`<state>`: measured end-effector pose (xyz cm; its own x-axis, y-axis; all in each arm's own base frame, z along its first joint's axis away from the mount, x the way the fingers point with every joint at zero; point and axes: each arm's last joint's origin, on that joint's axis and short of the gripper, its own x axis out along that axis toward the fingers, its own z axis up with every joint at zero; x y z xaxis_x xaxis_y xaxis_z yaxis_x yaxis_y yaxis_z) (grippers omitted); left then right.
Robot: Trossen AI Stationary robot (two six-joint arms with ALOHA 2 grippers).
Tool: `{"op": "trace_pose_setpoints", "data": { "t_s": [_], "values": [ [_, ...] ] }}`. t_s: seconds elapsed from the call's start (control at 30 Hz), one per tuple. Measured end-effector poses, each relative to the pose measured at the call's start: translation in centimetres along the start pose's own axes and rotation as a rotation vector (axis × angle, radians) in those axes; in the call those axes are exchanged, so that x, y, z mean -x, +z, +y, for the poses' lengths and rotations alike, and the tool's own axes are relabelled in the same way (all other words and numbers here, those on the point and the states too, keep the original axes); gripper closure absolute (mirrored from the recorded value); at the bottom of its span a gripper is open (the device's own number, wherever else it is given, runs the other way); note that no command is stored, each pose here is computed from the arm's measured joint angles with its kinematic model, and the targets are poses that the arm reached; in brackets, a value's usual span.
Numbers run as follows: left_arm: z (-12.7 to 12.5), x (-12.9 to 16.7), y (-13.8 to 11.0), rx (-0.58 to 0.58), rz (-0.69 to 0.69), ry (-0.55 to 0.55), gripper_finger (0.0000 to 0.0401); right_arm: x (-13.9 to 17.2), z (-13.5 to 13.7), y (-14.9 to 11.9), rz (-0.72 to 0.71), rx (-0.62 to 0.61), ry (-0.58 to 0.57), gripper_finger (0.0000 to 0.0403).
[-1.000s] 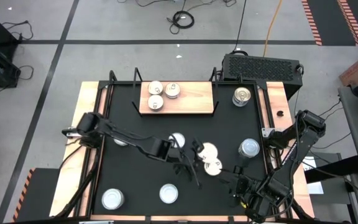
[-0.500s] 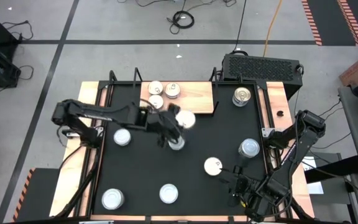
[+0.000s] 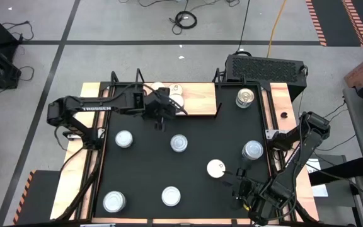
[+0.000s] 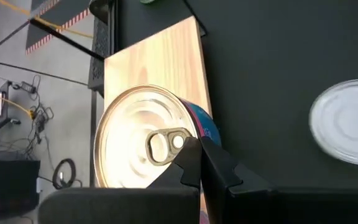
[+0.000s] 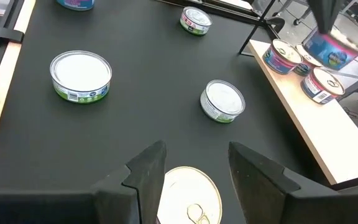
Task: Stack canned seafood by type on shelf
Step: Put the blue tuna can on the shelf
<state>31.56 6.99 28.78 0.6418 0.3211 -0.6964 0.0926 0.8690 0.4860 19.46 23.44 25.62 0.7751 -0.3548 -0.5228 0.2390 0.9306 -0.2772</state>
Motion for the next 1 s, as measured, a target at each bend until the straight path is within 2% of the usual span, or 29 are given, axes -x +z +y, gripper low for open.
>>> {"op": "trace_pose_setpoints", "data": {
  "t_s": [0.27, 0.43, 0.73, 1.0],
  "values": [
    [-0.6, -2.5, -2.5, 0.033, -0.013, -0.028, 0.0401, 0.0, 0.0, 0.0, -0.001, 0.008, 0.000, 0.0234],
    [-0.6, -3.8, -2.9, 0.046, -0.040, -0.015, 0.0401, -0.1, 0.0, 0.1, -0.003, 0.006, 0.001, 0.0234],
    [-1.4, -7.2, -4.1, 0.021, 0.058, -0.054, 0.0401, -0.1, 0.1, 0.1, -0.005, 0.012, 0.004, 0.0234],
    [-0.7, -7.7, -4.9, 0.033, 0.082, -0.031, 0.0401, -0.1, 0.1, 0.1, -0.005, 0.012, 0.004, 0.0234]
  ]
}}
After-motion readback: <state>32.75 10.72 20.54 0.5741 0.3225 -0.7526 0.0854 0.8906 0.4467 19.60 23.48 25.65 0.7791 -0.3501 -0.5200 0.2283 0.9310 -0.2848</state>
